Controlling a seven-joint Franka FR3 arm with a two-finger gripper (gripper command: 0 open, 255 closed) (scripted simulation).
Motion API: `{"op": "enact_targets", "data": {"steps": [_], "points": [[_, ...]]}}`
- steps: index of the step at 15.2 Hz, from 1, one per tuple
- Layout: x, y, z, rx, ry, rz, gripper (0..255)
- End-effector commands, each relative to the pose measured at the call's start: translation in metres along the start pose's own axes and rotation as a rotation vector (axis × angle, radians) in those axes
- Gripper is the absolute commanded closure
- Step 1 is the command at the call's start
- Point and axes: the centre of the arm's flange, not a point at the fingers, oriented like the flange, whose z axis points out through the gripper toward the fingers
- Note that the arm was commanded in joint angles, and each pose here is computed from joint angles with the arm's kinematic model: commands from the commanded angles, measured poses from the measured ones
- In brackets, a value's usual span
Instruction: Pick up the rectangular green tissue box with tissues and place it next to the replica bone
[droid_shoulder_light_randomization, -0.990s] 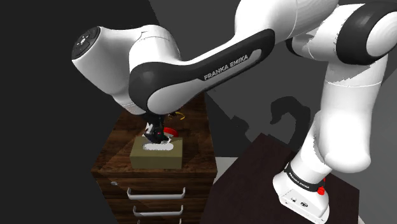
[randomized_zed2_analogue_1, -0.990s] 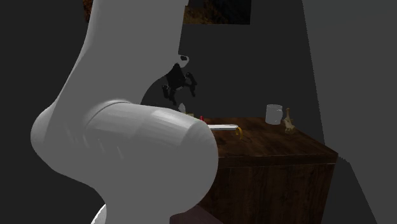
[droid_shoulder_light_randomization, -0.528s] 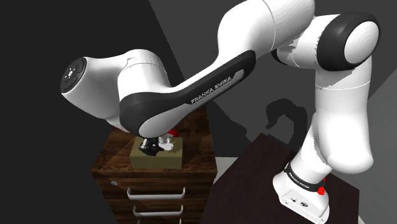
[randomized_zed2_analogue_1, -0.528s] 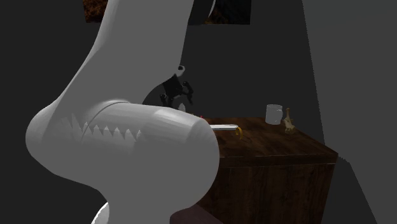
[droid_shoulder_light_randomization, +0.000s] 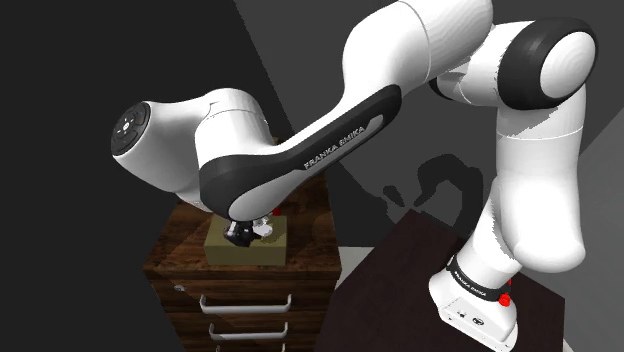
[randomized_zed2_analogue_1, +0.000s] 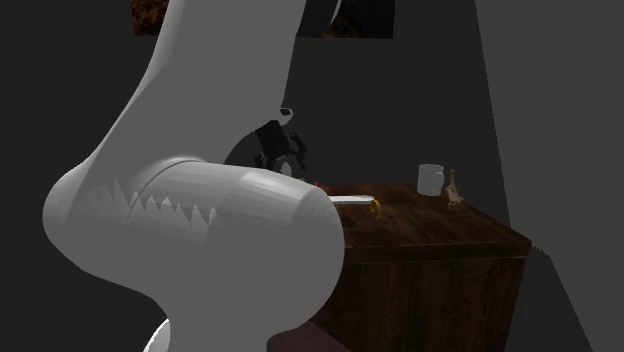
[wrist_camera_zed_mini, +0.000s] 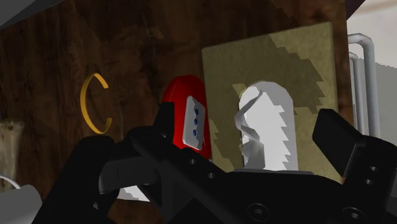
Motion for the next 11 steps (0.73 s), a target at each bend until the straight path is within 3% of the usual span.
{"op": "enact_targets", "data": {"steps": [1, 2, 3, 11], "points": [[0.0, 0.0, 0.0001, 0.0, 0.0, 0.0, 0], [0.0, 0.0, 0.0001, 0.0, 0.0, 0.0, 0], [0.0, 0.0, 0.0001, 0.0, 0.0, 0.0, 255], [-0.0003, -0.0008, -0.0001, 0.0, 0.0, 0.0, 255]]}}
